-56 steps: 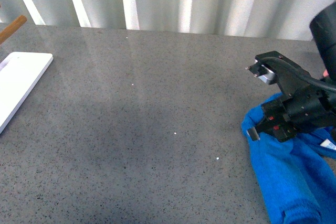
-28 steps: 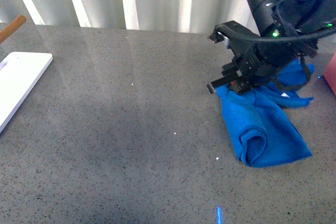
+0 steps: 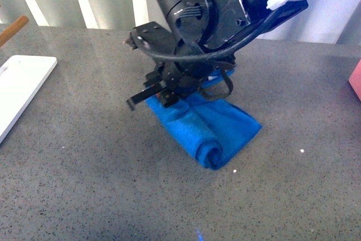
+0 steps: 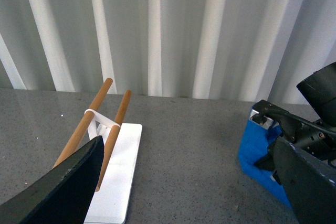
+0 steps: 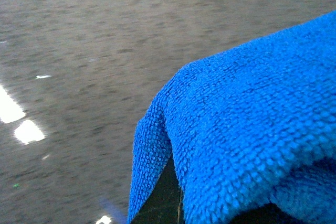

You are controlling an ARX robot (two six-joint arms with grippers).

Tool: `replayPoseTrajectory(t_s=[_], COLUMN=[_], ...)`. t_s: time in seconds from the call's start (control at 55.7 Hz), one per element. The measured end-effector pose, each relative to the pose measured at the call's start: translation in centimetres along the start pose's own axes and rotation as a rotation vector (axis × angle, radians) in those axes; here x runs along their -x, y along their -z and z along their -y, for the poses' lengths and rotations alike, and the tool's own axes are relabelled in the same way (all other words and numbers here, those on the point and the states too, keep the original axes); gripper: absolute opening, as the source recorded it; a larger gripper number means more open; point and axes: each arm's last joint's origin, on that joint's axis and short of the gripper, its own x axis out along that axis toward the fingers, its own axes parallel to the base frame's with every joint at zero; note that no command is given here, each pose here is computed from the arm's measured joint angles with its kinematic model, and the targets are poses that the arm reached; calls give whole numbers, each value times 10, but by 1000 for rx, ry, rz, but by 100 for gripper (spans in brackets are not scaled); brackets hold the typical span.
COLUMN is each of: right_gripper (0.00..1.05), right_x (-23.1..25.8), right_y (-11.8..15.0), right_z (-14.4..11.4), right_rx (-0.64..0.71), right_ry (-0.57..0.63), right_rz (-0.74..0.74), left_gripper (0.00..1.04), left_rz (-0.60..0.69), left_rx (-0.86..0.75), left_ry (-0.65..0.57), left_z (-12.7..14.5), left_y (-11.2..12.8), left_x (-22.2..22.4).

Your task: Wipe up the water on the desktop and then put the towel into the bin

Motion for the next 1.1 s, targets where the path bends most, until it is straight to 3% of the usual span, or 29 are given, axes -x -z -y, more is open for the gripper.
replayPoseTrajectory(t_s=[0.108, 0.216, 0.359, 0.611, 0.826, 1.096], right_gripper=[4, 4, 4, 4, 4, 4], right_x=[17, 35, 81, 184, 269, 363], right_y=[16, 28, 34, 12, 6, 28], right_z=[-21, -25, -15, 9, 30, 64], right_rx=[-20, -33, -47, -52, -62, -146], right_ry=[-35, -18, 40, 204, 440, 850], right_rz=[-4, -2, 59, 231, 317, 232], left_gripper=[98, 98, 98, 98, 98, 98], left_rz=[0, 0, 0, 0, 0, 0], left_rx=[0, 0, 0, 0, 0, 0], left_ry=[0, 0, 0, 0, 0, 0], left_z=[0, 0, 0, 0, 0, 0], left_y=[0, 0, 0, 0, 0, 0], left_x=[0, 0, 0, 0, 0, 0])
